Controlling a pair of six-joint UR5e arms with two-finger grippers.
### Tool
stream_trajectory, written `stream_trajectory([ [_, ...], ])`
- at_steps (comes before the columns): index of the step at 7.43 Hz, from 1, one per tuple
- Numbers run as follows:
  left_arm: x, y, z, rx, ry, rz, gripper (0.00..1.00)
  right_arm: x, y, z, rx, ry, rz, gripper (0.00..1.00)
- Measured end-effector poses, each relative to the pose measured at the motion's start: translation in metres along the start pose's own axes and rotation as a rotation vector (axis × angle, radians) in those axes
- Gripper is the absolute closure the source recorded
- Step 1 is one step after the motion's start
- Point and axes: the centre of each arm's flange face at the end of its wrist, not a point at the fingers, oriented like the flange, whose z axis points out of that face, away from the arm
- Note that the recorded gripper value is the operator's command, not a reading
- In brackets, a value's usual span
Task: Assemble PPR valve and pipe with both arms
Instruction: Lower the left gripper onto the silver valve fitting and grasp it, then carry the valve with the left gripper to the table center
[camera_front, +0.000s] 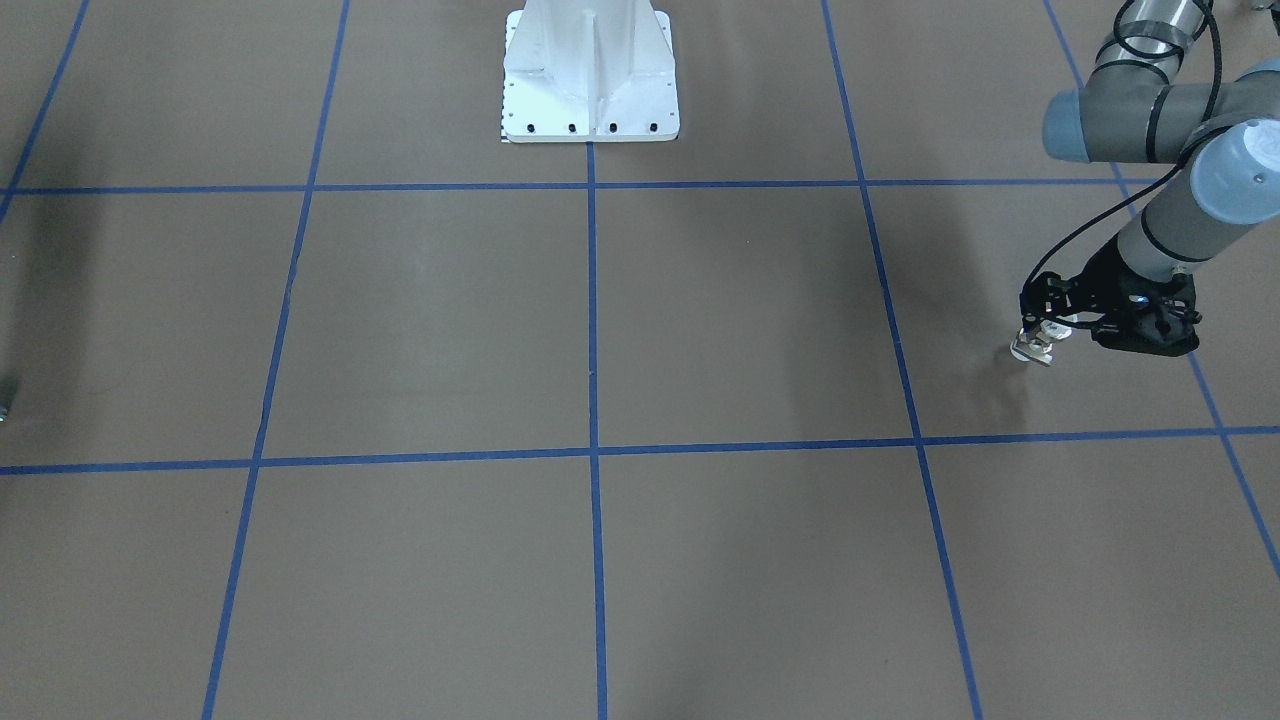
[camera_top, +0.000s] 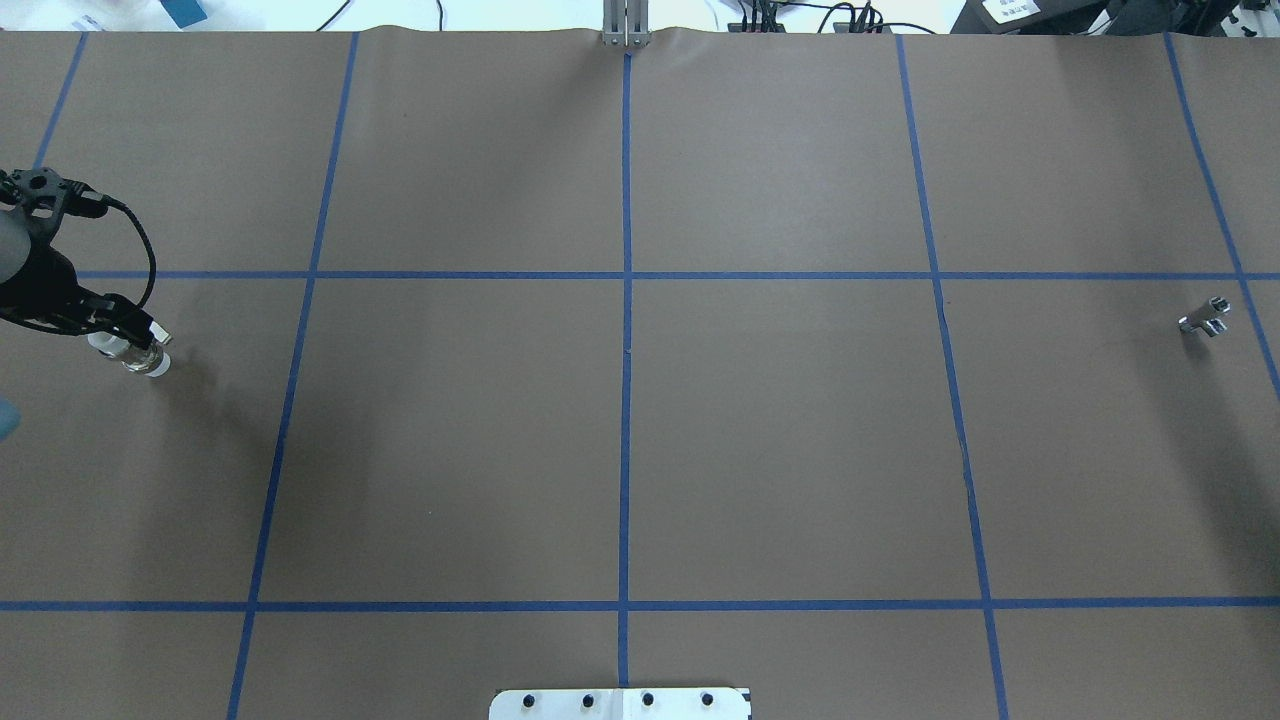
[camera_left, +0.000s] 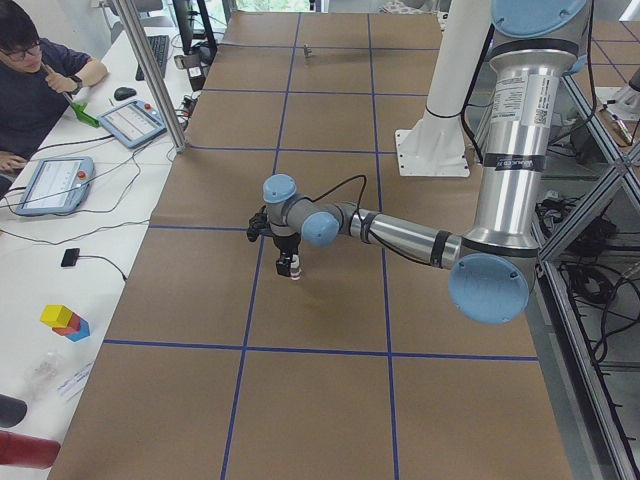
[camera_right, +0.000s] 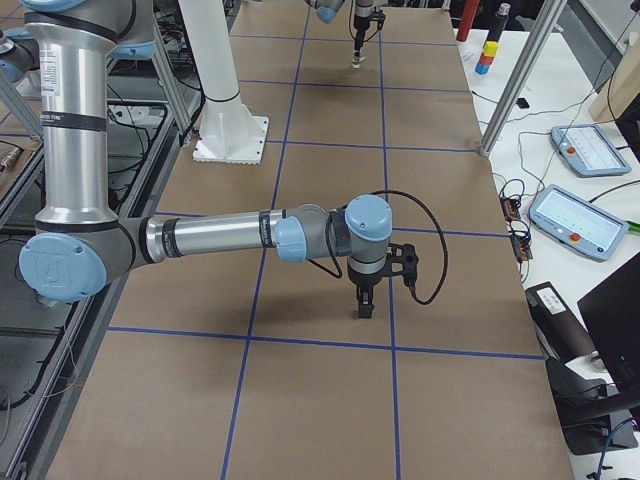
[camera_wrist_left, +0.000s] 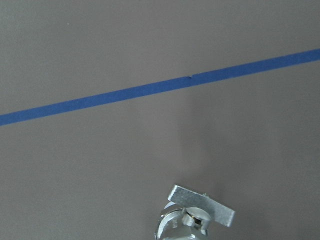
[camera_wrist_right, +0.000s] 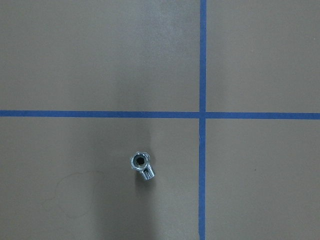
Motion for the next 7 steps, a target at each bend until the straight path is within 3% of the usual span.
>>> stream_trajectory([
  [1,0.001,0.002,0.001,-0.016,0.02,-0.006,1.0,0.0,0.0,0.0,-0.001,0.0,0.001,0.0],
  [4,0.007,0.006,-0.003,-0.041,0.061,-0.023,1.0,0.001,0.0,0.001,-0.003,0.0,0.002,0.0],
  [6,0.052,-0.008,-0.044,-0.064,0.073,-0.069,1.0,-0.001,0.0,0.0,-0.001,-0.004,0.0,0.0],
  [7,0.106,-0.031,-0.078,-0.08,0.07,-0.123,1.0,-0.001,0.001,0.0,-0.002,-0.01,0.0,0.0],
])
